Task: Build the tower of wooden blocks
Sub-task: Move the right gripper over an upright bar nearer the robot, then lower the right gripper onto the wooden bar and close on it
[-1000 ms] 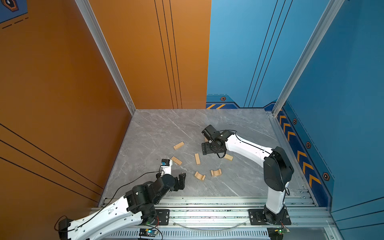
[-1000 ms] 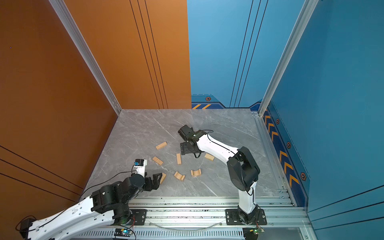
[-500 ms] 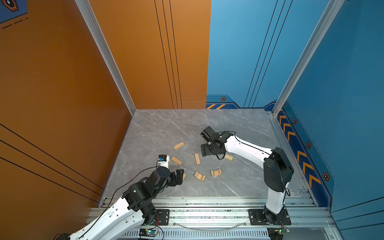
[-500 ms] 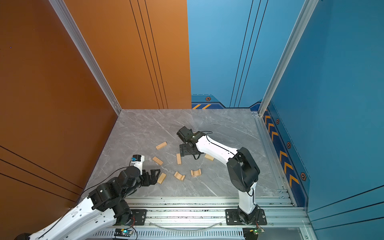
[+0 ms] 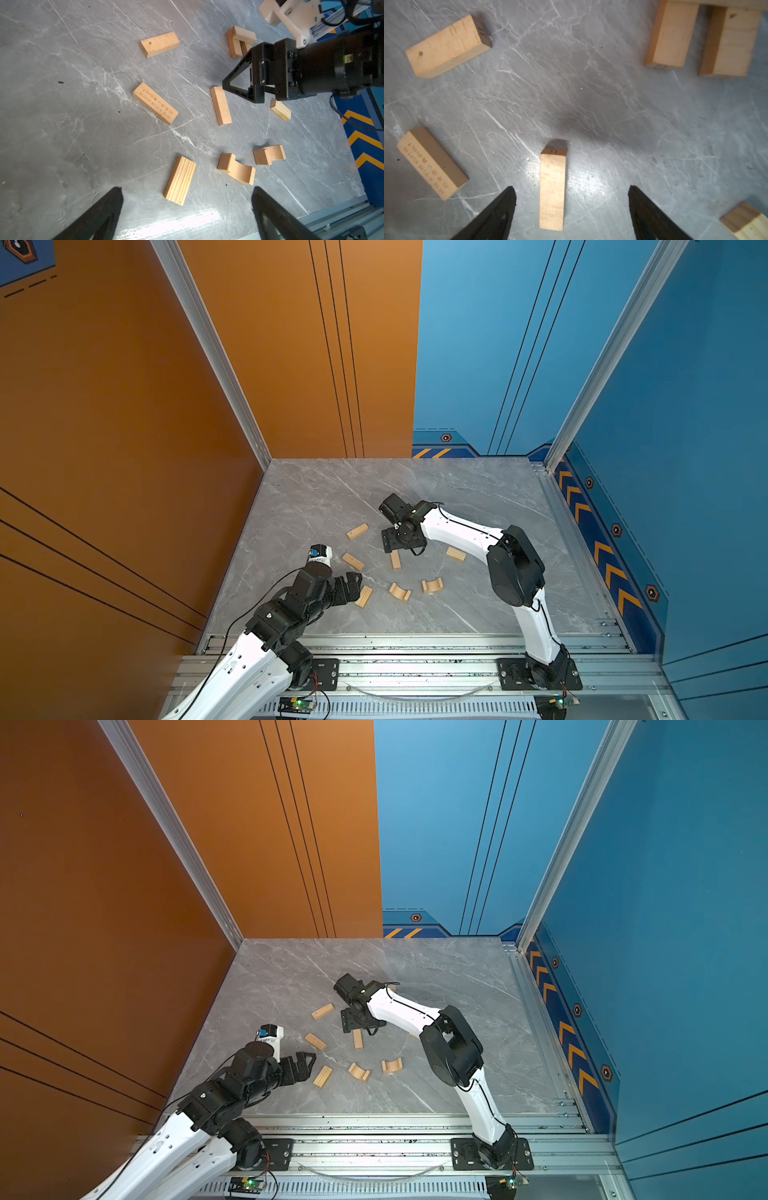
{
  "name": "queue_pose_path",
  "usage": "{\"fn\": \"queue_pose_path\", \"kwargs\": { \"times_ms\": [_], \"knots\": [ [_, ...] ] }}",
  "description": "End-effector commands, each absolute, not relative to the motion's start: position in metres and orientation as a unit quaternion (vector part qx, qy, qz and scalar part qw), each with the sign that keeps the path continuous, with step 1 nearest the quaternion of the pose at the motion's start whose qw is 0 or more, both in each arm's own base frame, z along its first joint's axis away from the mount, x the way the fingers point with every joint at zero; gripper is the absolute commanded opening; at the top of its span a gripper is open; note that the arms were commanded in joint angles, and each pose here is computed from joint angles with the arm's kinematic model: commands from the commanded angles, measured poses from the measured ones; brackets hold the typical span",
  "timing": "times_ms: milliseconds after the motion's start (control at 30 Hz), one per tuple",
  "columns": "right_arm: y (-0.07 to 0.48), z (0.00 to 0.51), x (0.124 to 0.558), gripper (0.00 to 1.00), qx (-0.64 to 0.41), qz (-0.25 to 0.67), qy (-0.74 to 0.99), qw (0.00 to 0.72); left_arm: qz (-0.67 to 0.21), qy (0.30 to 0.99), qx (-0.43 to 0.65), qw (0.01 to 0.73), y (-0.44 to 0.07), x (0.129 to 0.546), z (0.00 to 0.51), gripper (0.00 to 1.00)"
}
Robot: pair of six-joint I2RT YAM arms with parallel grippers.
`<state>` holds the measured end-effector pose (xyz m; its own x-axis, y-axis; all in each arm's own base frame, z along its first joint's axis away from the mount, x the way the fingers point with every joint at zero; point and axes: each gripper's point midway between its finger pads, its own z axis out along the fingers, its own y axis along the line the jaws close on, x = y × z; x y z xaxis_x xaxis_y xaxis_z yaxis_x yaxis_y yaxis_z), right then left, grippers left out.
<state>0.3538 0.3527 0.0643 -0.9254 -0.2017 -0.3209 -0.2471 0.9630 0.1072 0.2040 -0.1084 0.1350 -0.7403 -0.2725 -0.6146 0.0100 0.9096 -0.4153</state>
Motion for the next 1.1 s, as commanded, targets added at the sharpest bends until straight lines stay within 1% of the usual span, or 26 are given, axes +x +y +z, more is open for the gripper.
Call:
{"fn": "queue_pose_path", "kwargs": {
  "times_ms": [0,333,600,800,900,1067],
  "knots": [
    [0.359,0.067,0.352,0.86,-0.126,0.075,0.979,0.145,-0.224,0.904,-0.061,0.36,-0.115,0.21,0.15,0.98],
    [0.369,0.047,0.346,0.86,-0.139,0.068,0.98,0.124,-0.233,0.905,-0.071,0.349,-0.115,0.218,0.146,0.98],
    [0.363,0.041,0.335,0.87,-0.162,0.039,0.979,0.118,-0.238,0.903,-0.073,0.35,-0.115,0.221,0.146,0.98],
    [0.346,0.035,0.329,0.87,-0.166,0.01,0.979,0.118,-0.243,0.902,-0.072,0.351,-0.118,0.224,0.148,0.98],
    [0.33,0.026,0.323,0.87,-0.165,-0.011,0.981,0.106,-0.245,0.902,-0.07,0.35,-0.12,0.225,0.148,0.98],
    [0.307,0.027,0.322,0.87,-0.161,-0.037,0.98,0.109,-0.249,0.9,-0.069,0.351,-0.121,0.226,0.151,0.98]
  ]
}}
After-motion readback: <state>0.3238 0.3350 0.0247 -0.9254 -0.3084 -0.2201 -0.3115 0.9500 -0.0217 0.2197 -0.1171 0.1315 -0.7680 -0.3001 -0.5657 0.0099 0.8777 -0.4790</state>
